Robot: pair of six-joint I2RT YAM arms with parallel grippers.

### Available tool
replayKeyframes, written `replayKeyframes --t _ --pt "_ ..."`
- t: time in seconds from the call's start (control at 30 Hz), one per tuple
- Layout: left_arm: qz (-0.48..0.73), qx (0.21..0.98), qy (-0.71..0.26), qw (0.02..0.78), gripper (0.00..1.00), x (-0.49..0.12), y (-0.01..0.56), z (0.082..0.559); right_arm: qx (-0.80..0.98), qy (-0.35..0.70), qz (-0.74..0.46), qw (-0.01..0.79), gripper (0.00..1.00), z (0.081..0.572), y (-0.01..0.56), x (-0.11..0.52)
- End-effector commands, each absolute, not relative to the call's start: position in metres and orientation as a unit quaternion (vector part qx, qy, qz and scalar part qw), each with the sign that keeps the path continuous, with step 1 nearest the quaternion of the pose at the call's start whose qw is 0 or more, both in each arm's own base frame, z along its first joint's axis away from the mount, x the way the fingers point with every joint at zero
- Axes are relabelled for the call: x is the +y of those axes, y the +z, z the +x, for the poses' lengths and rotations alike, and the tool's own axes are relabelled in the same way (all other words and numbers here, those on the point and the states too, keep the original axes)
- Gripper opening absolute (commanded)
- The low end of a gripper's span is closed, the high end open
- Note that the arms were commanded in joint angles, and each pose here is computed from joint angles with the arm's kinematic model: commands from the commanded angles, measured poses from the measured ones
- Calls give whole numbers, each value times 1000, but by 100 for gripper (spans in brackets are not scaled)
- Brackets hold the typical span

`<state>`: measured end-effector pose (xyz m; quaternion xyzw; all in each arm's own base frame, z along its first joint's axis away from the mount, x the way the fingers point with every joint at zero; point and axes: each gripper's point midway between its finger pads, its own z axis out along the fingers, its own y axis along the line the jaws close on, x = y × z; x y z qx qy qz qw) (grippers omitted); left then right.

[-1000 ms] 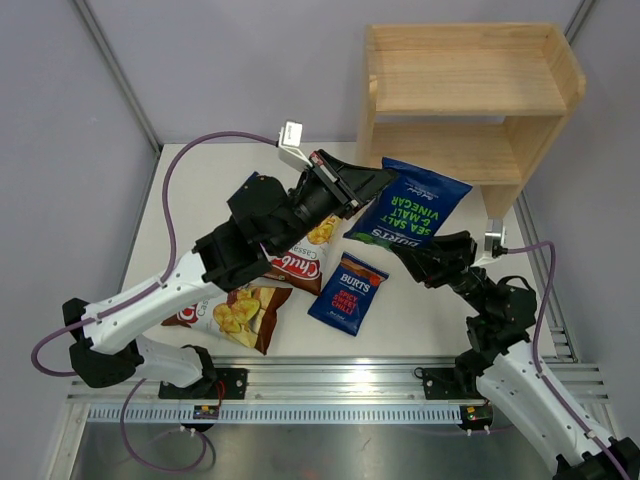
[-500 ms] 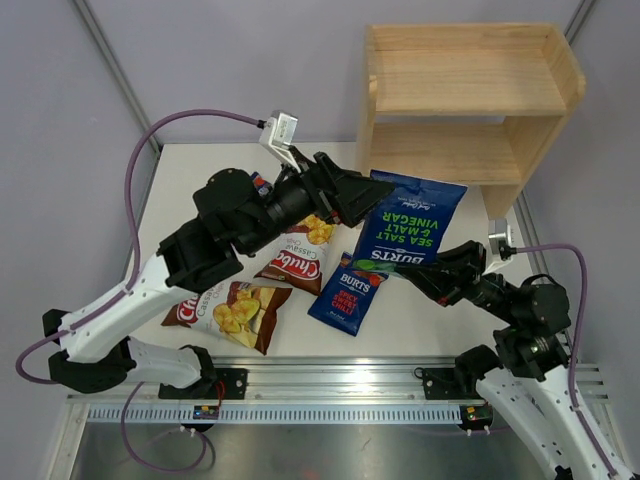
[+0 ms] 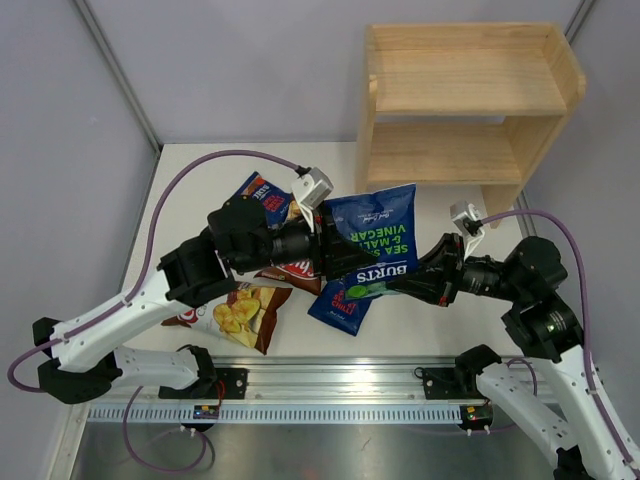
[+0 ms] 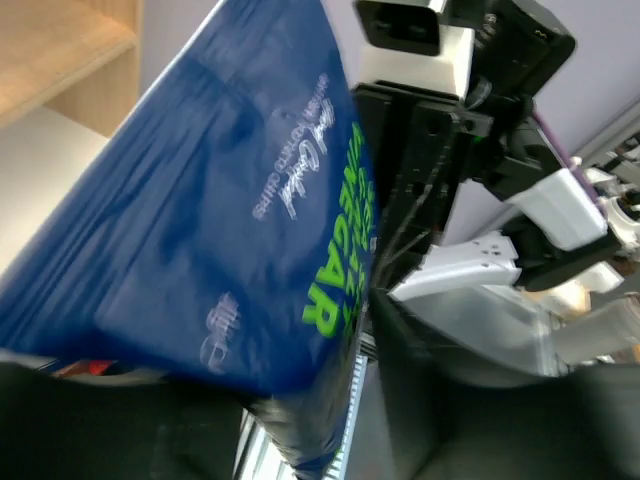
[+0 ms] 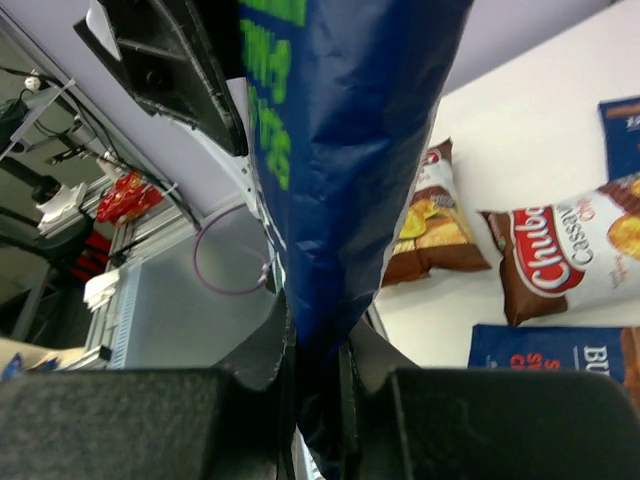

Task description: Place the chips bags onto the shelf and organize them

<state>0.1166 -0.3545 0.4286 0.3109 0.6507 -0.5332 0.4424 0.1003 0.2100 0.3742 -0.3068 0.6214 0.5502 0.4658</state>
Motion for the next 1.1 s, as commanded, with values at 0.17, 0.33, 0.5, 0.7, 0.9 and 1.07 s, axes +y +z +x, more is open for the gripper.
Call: replayKeyframes --t 0.17,0.33,0.5,0.7,0.9,1.07 --pt "294 594 -565 491 11 -332 466 107 612 541 -310 487 36 94 390 205" --pt "188 579 -612 505 0 -319 475 117 589 563 -232 532 87 101 400 197" --pt "86 533 -684 490 0 -313 494 123 538 627 -170 538 99 105 395 197" --pt "4 514 -710 481 0 -322 486 145 469 676 -152 548 99 102 416 195" --pt "-32 495 -735 463 0 -333 481 150 448 678 -110 572 98 122 428 191" --pt "-28 491 -744 453 0 -348 477 149 440 679 -73 583 94 134 432 185"
